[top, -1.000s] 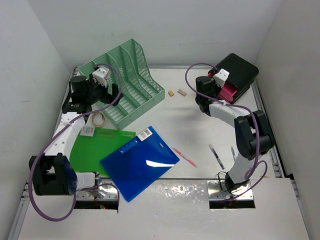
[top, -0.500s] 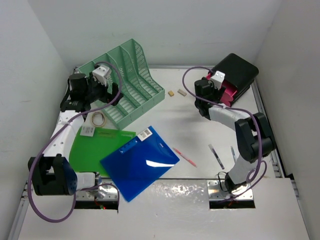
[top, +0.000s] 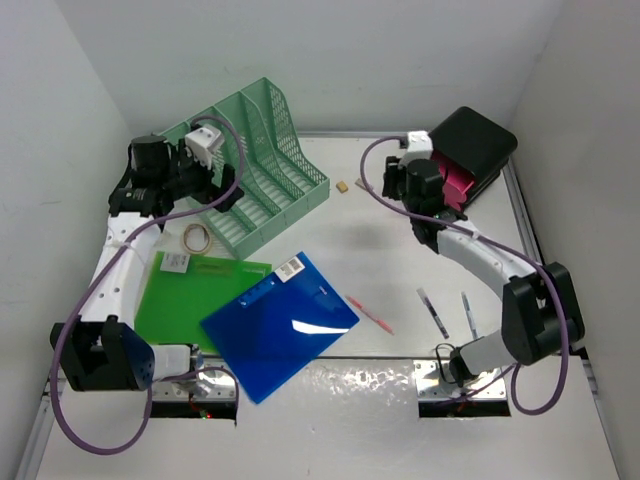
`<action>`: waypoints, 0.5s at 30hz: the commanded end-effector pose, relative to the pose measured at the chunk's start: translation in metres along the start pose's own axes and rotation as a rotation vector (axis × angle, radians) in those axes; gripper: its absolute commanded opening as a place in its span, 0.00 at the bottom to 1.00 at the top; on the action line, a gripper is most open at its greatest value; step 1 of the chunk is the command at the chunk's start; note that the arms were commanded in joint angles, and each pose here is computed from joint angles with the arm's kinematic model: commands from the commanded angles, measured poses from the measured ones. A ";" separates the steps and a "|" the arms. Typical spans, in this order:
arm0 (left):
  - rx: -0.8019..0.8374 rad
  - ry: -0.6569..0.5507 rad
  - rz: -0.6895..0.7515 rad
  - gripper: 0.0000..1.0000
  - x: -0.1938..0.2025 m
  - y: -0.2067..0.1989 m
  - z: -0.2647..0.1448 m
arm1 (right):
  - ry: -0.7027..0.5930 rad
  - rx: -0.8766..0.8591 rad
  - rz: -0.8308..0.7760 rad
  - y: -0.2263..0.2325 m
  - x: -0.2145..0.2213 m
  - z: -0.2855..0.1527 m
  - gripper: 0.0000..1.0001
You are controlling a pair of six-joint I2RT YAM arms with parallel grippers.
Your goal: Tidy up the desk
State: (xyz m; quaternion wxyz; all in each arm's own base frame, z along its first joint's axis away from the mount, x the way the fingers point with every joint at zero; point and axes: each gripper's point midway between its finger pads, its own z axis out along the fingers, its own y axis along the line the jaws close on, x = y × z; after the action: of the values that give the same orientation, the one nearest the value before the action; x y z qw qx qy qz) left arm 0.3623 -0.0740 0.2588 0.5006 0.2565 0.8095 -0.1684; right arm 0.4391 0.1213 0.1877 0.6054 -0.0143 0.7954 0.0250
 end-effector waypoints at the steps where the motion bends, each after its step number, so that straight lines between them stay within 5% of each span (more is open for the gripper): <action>1: 0.051 0.027 0.028 0.92 0.001 -0.012 -0.012 | -0.025 -0.425 -0.185 0.072 -0.029 -0.006 0.39; 4: 0.036 0.087 -0.016 0.92 0.016 -0.005 -0.004 | 0.120 -0.517 -0.299 0.091 -0.020 0.020 0.30; 5: 0.028 0.098 -0.017 0.92 0.019 -0.003 -0.003 | 0.249 -0.497 -0.325 0.085 0.014 0.035 0.34; 6: 0.002 0.110 -0.015 0.92 0.022 0.002 -0.004 | 0.209 -0.486 -0.338 0.089 -0.012 0.049 0.40; 10: -0.034 0.133 -0.011 0.92 0.030 0.008 -0.007 | 0.323 -0.475 -0.353 0.090 0.006 0.094 0.56; 15: -0.012 0.138 -0.014 0.92 0.034 0.005 -0.006 | 0.469 -0.372 -0.291 0.058 0.034 0.166 0.40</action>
State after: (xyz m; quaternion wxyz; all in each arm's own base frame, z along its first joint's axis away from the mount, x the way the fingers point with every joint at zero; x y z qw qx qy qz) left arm 0.3471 -0.0625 0.2235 0.4324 0.2528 0.8514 -0.1559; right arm 0.5796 0.2232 0.1435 0.4551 -0.2656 0.8445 0.0957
